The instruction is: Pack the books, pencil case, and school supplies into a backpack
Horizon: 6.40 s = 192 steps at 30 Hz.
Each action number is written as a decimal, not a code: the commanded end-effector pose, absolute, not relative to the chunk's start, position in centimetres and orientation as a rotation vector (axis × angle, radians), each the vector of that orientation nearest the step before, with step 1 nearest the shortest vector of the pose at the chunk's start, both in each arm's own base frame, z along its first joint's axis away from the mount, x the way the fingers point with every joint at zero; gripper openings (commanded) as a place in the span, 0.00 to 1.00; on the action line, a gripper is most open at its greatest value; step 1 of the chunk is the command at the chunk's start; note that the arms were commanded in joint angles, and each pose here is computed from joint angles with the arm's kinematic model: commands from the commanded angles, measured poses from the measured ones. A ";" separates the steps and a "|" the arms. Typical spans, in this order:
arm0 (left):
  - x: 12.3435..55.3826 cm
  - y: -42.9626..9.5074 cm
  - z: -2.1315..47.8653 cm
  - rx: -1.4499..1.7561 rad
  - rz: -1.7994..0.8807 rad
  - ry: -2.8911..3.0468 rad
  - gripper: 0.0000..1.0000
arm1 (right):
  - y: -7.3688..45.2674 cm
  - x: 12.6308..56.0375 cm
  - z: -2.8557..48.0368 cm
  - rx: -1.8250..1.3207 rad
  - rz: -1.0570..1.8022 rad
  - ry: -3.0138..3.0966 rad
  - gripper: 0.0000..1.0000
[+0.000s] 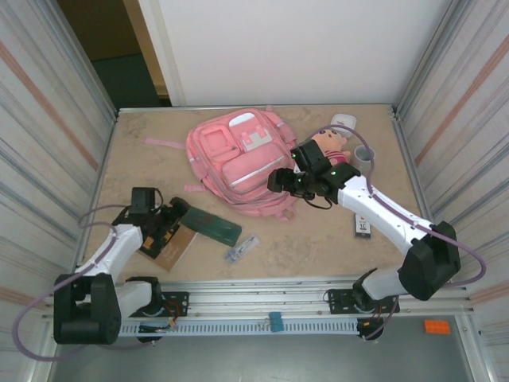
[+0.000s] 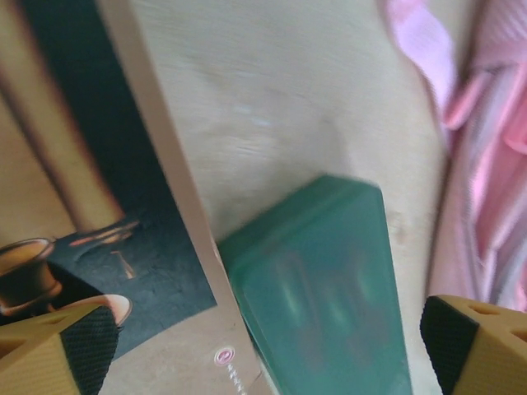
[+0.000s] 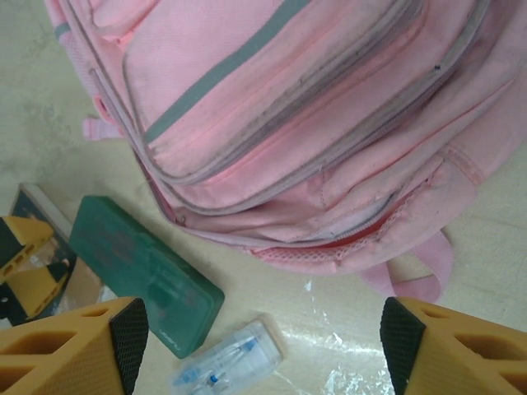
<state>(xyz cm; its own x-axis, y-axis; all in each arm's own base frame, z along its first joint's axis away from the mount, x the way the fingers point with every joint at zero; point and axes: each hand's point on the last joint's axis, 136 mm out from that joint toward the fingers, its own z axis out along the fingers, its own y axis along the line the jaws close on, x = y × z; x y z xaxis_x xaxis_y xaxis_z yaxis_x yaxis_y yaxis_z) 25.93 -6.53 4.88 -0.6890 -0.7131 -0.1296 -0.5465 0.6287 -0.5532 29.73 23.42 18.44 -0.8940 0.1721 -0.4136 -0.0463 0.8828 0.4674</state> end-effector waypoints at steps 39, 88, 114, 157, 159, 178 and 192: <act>20.5 -1.9 4.5 -1.314 -0.785 2.432 0.75 | 49.0 25.4 7.1 -0.822 0.671 2.641 0.44; 27.4 -9.3 6.7 -0.936 -1.043 2.480 0.41 | 46.1 24.6 0.1 -0.611 0.682 2.952 0.12; 28.3 -12.7 29.7 0.069 -0.804 2.235 0.00 | 35.3 27.9 26.4 -0.304 0.988 2.270 0.48; 22.7 -30.1 40.5 1.032 -1.450 1.363 0.00 | 25.0 19.6 38.6 -0.630 1.548 1.596 0.98; 23.3 -30.1 39.8 1.003 -1.419 1.402 0.00 | 24.7 19.5 38.8 -0.629 1.529 1.582 0.89; 29.0 -27.8 27.4 0.631 -1.076 2.053 0.49 | 12.9 26.5 34.5 -0.001 0.776 1.859 0.00; 36.7 -29.8 16.2 0.921 -0.474 2.313 0.78 | 7.8 24.5 29.5 0.171 0.531 2.042 0.00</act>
<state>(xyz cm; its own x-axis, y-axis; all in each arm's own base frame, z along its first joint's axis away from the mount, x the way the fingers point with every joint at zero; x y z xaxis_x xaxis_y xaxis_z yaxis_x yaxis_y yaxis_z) 34.13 -30.21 14.73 -0.6727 0.4143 -0.6130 0.6696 0.6934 -0.2662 24.65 8.03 27.03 -0.5746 0.3482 -0.7406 -0.0489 0.8887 0.4558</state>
